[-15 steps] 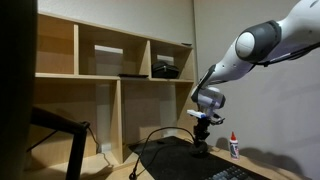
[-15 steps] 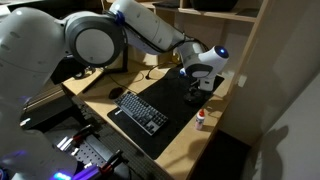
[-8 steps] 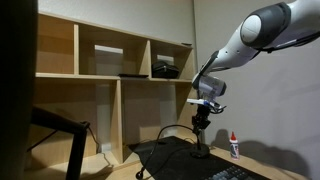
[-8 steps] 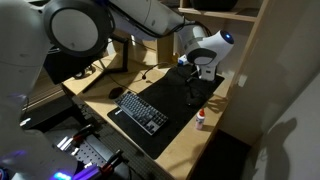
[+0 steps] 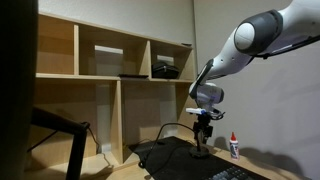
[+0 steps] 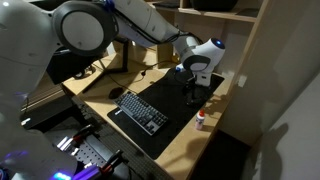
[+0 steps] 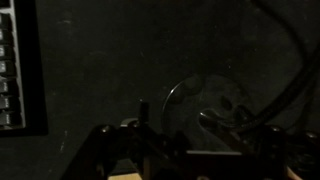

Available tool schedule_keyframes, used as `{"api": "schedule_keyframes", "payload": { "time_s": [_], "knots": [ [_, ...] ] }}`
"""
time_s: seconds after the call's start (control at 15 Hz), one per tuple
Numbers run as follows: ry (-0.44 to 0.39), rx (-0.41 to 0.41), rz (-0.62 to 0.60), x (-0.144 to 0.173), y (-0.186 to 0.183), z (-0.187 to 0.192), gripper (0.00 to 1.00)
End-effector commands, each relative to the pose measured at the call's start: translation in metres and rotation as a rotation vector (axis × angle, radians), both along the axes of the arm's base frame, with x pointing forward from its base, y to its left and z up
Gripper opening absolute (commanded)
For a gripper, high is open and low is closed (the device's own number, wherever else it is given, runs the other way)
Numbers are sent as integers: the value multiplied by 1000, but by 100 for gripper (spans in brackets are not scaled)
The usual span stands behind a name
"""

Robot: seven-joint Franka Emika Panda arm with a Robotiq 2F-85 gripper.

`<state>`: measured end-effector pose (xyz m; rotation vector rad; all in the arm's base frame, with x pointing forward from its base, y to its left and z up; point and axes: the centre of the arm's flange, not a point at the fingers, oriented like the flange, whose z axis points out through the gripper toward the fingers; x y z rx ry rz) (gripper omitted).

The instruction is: Move the black thing off the black mat

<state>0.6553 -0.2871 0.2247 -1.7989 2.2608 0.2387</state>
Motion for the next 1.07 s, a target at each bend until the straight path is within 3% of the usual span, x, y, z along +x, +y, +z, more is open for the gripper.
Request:
{"api": "schedule_keyframes", "payload": {
  "time_s": [0.0, 0.53, 0.6, 0.67, 0.73, 0.87, 1.0],
  "knots": [
    [24, -49, -65, 0, -7, -26, 58],
    [14, -36, -141, 1, -22, -34, 3],
    [11, -28, -139, 1, -23, -33, 1],
    [14, -20, -144, 1, -24, -33, 2],
    [24, -15, -146, 1, -25, -33, 42],
    [24, 5, -129, 0, -26, -34, 47],
    [11, 32, -134, 0, -29, -35, 62]
  ]
}}
